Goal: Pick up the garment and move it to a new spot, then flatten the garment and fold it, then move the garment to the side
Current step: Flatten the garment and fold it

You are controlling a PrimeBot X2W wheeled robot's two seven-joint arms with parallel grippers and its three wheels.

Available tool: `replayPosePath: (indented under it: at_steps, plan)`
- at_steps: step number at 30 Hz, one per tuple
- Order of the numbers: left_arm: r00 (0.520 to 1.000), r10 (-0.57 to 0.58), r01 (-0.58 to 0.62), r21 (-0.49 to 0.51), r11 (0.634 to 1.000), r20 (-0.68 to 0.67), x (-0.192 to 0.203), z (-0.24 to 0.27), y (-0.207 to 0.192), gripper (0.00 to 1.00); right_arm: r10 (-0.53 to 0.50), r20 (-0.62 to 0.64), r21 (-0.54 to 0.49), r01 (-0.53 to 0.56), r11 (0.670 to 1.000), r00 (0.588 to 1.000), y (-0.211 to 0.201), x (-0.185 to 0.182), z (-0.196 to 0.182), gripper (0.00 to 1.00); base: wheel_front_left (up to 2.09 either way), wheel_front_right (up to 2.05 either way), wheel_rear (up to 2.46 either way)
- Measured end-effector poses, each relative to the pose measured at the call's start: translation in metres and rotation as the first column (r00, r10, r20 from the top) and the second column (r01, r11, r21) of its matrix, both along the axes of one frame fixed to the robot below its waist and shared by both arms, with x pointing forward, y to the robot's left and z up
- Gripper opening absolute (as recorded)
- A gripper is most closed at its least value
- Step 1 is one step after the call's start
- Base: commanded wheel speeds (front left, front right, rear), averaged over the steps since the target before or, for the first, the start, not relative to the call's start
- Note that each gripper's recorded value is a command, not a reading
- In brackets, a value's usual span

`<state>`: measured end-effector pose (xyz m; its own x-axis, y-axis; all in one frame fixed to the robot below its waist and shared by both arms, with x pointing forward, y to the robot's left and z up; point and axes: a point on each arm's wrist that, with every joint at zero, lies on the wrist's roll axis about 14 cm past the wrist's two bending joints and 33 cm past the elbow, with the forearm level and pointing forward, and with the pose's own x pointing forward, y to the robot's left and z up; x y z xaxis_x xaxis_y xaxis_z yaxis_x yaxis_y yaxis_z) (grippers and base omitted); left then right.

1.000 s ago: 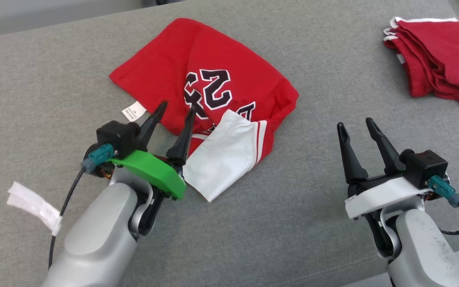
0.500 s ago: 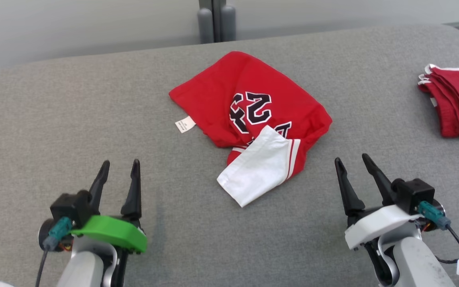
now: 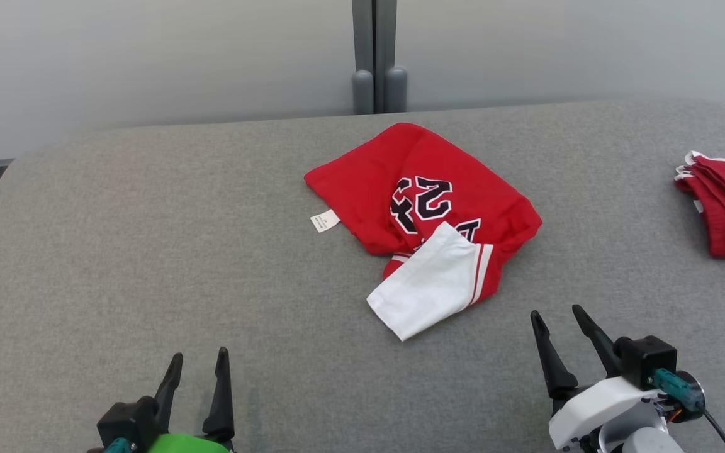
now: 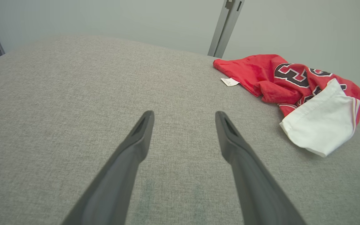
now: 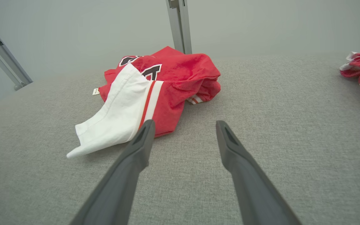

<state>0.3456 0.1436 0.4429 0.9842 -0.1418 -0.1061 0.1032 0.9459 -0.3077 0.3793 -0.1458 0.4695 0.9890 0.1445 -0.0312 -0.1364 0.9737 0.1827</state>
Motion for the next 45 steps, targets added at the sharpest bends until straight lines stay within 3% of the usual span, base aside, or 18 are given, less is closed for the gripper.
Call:
replayPosePath:
  at_steps: [8, 15, 20, 27, 28, 29, 32, 33, 41, 45]
  plan:
    - [1.000, -0.019, 0.019, -0.013, 1.000, 0.005, 0.004, 0.002, -0.010, 1.00, 0.141, 0.035, -0.017, -0.140, 0.990, 0.989, 0.046, 0.014, 0.011, 1.00, 0.00, 0.00, 0.00]
    - [1.000, 0.004, -0.004, -0.031, 1.000, -0.021, 0.008, -0.005, -0.005, 1.00, 0.412, 0.062, -0.037, -0.410, 0.911, 0.909, 0.137, 0.033, 0.024, 1.00, 0.00, 0.00, 0.00]
    - [0.998, 0.026, -0.028, -0.036, 0.999, -0.048, 0.009, -0.013, 0.001, 1.00, 0.521, -0.051, -0.079, -0.523, 0.849, 0.852, 0.172, 0.044, -0.002, 1.00, 0.00, 0.00, 0.00]
    - [0.996, 0.046, -0.049, -0.040, 0.998, -0.078, 0.012, -0.021, 0.008, 1.00, 0.533, -0.260, -0.074, -0.567, 0.820, 0.805, 0.177, 0.043, -0.067, 1.00, 0.00, 0.00, 0.00]
    - [0.996, 0.043, -0.046, -0.039, 0.998, -0.080, 0.013, -0.021, 0.007, 1.00, 0.538, -0.268, -0.072, -0.573, 0.816, 0.800, 0.179, 0.043, -0.070, 0.98, 0.00, 0.00, 0.00]
    - [0.995, 0.043, -0.046, -0.039, 0.998, -0.085, 0.014, -0.023, 0.008, 1.00, 0.541, -0.278, -0.071, -0.579, 0.812, 0.794, 0.180, 0.044, -0.075, 0.83, 0.00, 0.00, 0.00]
    - [0.993, 0.064, -0.067, -0.031, 0.997, -0.097, 0.015, -0.027, 0.017, 1.00, 0.547, -0.293, -0.064, -0.587, 0.807, 0.784, 0.184, 0.046, -0.084, 0.11, 0.00, 0.00, 0.00]
    - [0.993, 0.072, -0.075, -0.030, 0.997, -0.099, 0.016, -0.027, 0.020, 1.00, 0.550, -0.294, -0.063, -0.590, 0.805, 0.782, 0.185, 0.047, -0.086, 0.00, 0.00, 0.00, 0.00]
    - [0.993, 0.056, -0.060, -0.041, 0.997, -0.104, 0.018, -0.029, 0.013, 1.00, 0.538, -0.249, -0.058, -0.567, 0.822, 0.805, 0.182, 0.058, -0.076, 0.00, 0.00, 0.00, 0.00]
    - [0.995, 0.045, -0.050, -0.048, 0.998, -0.091, 0.018, -0.025, 0.008, 1.00, 0.552, -0.132, -0.047, -0.562, 0.826, 0.823, 0.191, 0.069, -0.039, 0.00, 0.00, 0.00, 0.00]
